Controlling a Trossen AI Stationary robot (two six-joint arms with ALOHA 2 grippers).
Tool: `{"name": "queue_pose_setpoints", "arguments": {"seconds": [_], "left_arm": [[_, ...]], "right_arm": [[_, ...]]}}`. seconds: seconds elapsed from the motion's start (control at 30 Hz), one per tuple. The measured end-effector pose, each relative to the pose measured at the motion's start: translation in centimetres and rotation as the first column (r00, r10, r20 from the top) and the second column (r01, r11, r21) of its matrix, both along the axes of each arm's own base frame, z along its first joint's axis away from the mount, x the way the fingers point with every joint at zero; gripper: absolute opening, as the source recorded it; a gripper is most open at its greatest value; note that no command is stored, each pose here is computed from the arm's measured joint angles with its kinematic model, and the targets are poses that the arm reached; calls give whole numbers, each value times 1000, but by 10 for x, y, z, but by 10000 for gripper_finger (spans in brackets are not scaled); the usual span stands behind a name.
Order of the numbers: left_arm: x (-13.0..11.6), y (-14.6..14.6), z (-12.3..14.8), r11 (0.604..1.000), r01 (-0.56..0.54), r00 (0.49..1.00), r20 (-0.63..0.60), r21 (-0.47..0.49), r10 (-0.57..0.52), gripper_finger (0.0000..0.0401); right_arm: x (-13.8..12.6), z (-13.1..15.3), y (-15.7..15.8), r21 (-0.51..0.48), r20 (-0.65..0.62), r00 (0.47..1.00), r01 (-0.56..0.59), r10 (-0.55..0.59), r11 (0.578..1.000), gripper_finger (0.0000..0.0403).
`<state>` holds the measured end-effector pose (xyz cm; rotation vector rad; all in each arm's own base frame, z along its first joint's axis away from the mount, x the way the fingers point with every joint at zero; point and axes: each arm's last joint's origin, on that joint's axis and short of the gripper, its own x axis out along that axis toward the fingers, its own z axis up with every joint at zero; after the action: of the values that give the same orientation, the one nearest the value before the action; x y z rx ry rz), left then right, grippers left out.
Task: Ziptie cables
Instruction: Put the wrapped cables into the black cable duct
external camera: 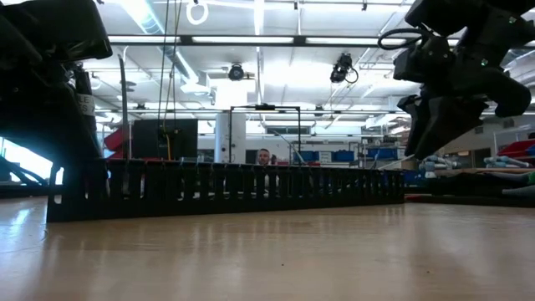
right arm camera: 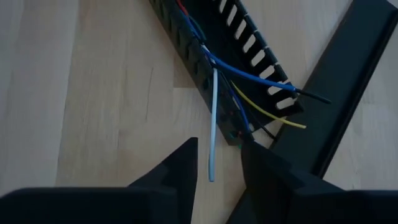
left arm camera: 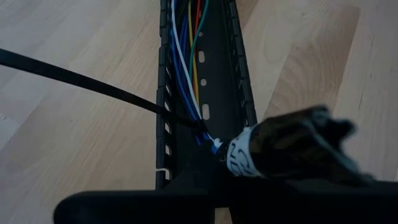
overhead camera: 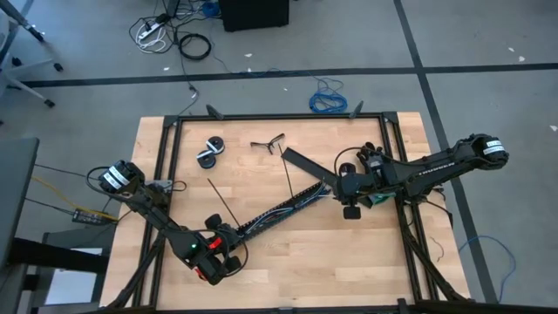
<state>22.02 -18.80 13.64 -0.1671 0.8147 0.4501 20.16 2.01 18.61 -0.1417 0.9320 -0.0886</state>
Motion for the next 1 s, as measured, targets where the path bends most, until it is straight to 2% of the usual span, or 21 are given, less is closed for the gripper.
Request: {"name": "queue_pose_setpoints", "arguments": {"seconds": [0.4, 0.63, 1.0], "left_arm": [[0, 0, 0, 1000, 0, 1000, 0, 0, 0, 1], [0, 0, 0, 1000, 0, 1000, 0, 0, 0, 1], [0, 0, 0, 1000, 5, 1000, -2, 4, -5, 1]], "right_arm": [[0, 0, 0, -11, -3, 1000, -12, 12, 1000, 101], [0, 0, 0, -31, -8, 999, -38, 38, 999, 9], [9, 7, -6, -86, 85, 994, -65, 72, 994, 1]]}}
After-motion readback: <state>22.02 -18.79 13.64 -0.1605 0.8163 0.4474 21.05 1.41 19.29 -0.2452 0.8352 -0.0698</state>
